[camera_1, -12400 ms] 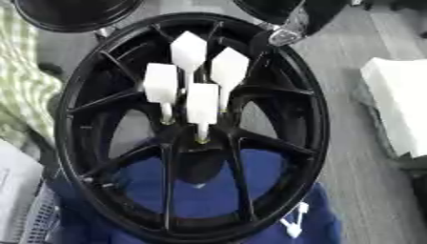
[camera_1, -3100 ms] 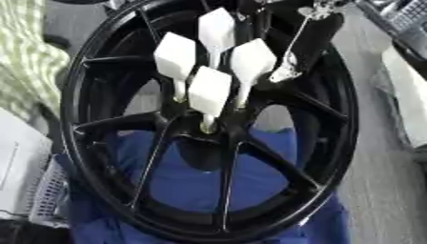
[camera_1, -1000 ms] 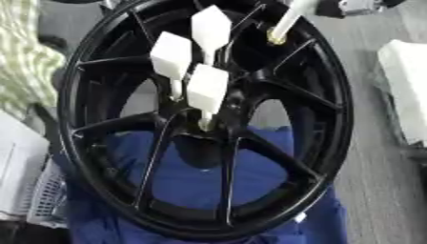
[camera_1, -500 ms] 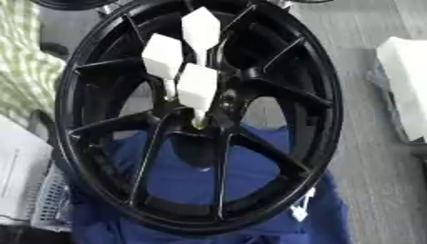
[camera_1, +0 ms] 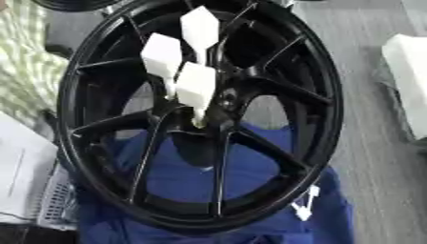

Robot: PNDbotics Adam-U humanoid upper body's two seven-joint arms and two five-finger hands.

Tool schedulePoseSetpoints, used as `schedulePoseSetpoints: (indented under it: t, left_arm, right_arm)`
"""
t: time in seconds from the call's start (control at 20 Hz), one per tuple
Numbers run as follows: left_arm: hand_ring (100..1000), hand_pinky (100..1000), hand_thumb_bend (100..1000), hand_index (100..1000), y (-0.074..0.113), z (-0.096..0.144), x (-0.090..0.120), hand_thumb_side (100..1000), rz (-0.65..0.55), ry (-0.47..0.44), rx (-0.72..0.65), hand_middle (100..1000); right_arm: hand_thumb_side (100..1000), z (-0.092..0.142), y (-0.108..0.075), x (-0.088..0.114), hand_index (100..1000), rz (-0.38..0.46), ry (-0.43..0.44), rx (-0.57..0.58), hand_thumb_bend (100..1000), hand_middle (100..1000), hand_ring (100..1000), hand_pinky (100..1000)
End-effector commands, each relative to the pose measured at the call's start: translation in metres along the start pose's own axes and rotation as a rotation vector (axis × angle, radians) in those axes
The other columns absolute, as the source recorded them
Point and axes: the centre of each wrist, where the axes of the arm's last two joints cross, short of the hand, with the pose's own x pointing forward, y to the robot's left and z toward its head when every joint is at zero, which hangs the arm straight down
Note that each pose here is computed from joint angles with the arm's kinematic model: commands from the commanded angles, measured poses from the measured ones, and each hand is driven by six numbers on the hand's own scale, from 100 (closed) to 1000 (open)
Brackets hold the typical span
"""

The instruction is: Pull the pin out of the wheel hub.

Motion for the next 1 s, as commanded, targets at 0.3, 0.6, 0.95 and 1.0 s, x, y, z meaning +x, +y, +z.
schedulePoseSetpoints:
  t: [0.3,0.6,0.95,1.0]
  left_arm:
    - [706,790,555,778,0.001,-0.005,0.008,630,-0.01,-0.036,-0.008,699]
    - [706,790,555,777,-0.002,-0.006,0.009,629,0.002,-0.038,-0.018,698]
    - [705,790,555,777,-0.009,-0.007,0.012,627,0.026,-0.043,-0.053,697]
    - [705,790,555,777,-0.01,-0.006,0.013,627,0.029,-0.042,-0.057,697]
  right_arm:
    - [100,0.008,-0.008,0.004,863,0.11,0.048,-0.224,365,902,944,880]
    - [197,0.004,-0.009,0.05,758,0.001,-0.109,-0.359,100,695,777,821]
    - [360,0.002,0.028,0.115,761,-0.171,-0.406,-0.321,100,685,774,823]
    - [348,0.001,0.034,0.123,761,-0.199,-0.442,-0.295,100,684,773,822]
